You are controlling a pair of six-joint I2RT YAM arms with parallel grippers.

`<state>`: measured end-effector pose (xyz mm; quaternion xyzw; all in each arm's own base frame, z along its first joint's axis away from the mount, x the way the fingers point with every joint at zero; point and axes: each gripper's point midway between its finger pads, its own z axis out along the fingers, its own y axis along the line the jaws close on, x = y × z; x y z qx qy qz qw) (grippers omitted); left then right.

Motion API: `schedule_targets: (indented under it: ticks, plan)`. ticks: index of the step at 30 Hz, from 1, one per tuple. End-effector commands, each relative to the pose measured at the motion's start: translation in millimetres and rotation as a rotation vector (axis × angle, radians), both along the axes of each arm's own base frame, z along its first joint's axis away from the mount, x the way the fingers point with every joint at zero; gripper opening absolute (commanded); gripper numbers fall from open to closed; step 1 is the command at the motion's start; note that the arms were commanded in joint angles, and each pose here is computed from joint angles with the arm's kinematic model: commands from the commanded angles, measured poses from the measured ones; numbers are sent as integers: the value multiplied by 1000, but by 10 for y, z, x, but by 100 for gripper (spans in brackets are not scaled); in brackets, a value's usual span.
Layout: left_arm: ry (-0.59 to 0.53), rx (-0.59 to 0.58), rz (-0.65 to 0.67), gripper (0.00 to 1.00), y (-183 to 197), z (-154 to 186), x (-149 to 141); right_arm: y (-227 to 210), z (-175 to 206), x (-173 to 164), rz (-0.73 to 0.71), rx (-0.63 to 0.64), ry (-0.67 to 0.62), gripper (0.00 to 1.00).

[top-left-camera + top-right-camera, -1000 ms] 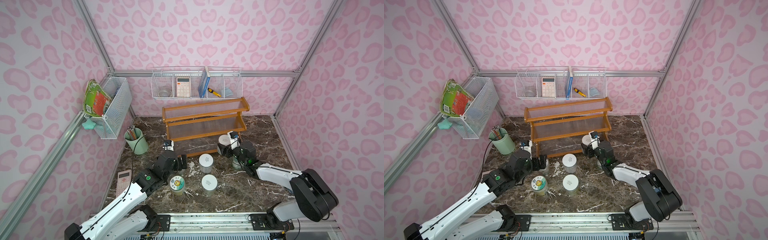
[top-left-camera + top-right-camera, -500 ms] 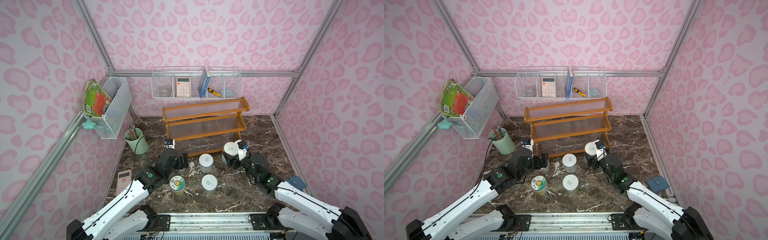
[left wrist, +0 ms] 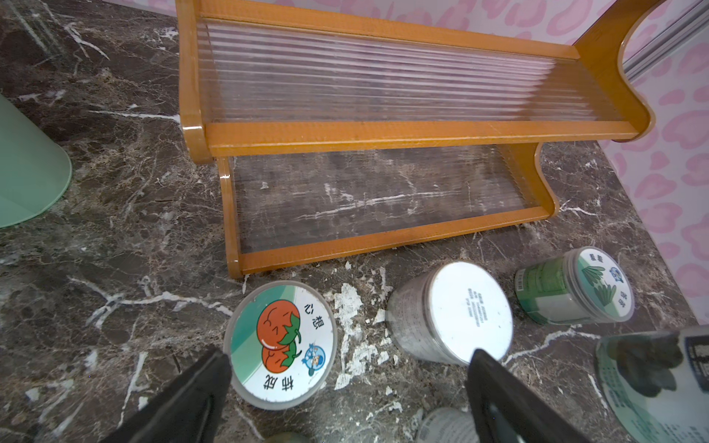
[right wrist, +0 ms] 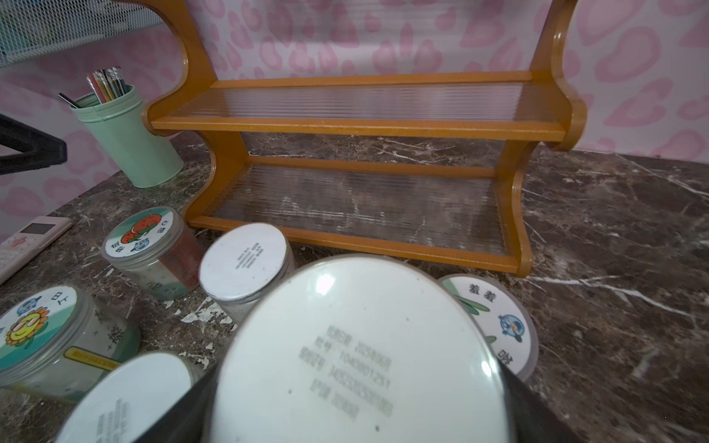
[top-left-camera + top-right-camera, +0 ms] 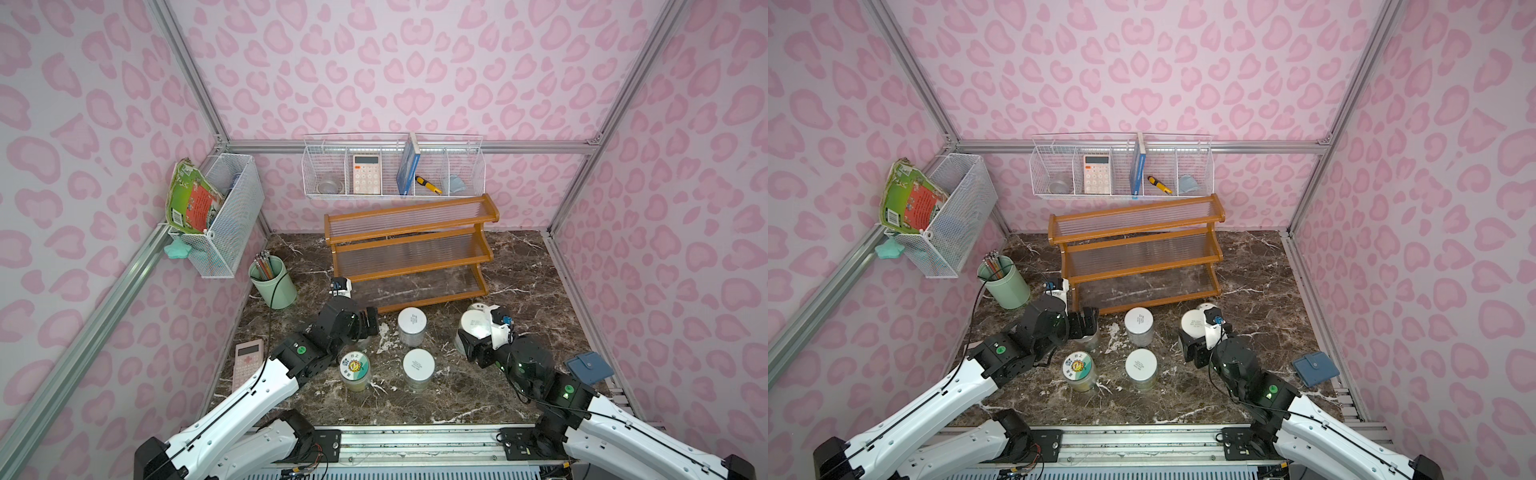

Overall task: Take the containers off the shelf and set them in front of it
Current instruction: Place the container at the center of the board.

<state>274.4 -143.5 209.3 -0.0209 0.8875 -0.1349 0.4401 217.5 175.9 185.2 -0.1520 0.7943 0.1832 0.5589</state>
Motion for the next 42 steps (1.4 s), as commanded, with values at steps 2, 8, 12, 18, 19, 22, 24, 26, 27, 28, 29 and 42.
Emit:
schedule_targets:
  ticks: [2, 8, 12, 18, 19, 22, 24, 26, 27, 28, 29, 42]
  plan:
    - [-5, -16, -5, 99, -20, 42, 2, -207, -158, -9, -142, 12, 46, 65]
    - [-3, -15, -13, 99, -44, 47, 16, -418, -413, -63, -264, 56, 95, 64]
    - [-4, -12, -16, 99, -47, 64, 18, -508, -562, -82, -313, 55, 122, 64]
    - [-9, -12, -12, 99, -20, 82, -7, -594, -644, -81, -360, 51, 121, 64]
    - [-8, -12, -12, 99, -19, 85, -8, -604, -650, -81, -365, 49, 122, 64]
    - [-7, -9, -13, 99, -18, 86, -10, -611, -672, -79, -378, 42, 134, 66]
    - [-8, -8, -14, 99, -17, 97, -9, -600, -699, -79, -379, 28, 149, 71]
    - [-8, -7, -14, 99, -15, 101, -12, -593, -730, -83, -382, 18, 165, 73]
    - [-12, -8, -14, 99, -9, 111, -13, -588, -733, -84, -381, 15, 169, 73]
    - [-13, -9, -14, 99, -7, 114, -20, -589, -744, -86, -383, 12, 174, 74]
    - [-15, -8, -13, 99, 0, 121, -25, -590, -753, -89, -384, 11, 179, 74]
    - [-21, -1, -4, 99, 67, 140, -75, -570, -850, -108, -391, -22, 227, 92]
